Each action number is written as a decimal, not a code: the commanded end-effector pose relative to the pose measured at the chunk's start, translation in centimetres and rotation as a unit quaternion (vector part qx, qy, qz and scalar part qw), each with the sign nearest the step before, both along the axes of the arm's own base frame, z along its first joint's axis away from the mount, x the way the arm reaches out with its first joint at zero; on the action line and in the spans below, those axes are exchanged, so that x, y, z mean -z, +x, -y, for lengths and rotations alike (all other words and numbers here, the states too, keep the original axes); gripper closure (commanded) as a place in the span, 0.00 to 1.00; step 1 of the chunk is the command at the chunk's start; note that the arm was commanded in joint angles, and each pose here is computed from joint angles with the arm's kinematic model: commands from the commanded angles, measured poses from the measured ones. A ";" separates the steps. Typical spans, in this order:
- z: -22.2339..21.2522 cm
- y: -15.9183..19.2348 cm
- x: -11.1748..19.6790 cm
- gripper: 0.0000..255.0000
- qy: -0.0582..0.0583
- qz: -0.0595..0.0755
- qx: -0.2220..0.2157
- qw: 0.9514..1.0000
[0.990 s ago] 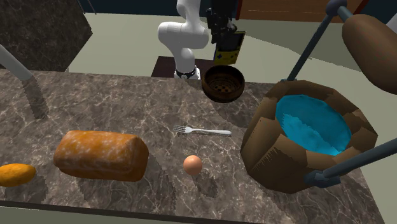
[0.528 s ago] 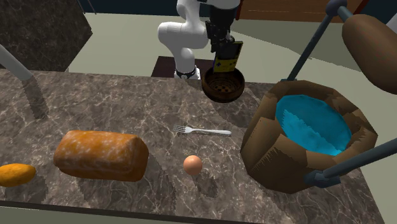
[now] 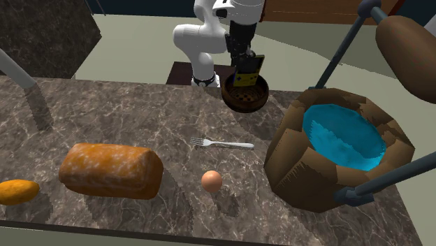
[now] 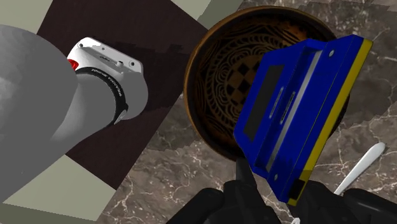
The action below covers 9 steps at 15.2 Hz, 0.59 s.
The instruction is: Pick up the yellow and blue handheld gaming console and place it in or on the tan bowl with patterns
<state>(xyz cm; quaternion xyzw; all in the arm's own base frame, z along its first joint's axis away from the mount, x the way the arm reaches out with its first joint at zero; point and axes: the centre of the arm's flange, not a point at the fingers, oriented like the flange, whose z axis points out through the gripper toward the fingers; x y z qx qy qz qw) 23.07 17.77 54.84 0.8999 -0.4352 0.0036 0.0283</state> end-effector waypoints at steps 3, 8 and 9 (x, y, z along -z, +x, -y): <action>0.0 0.0 0.2 1.00 0.000 0.000 0.000 1.000; 0.0 0.0 0.2 0.00 0.000 0.000 0.000 1.000; 0.0 0.0 0.2 0.00 0.000 0.000 0.000 1.000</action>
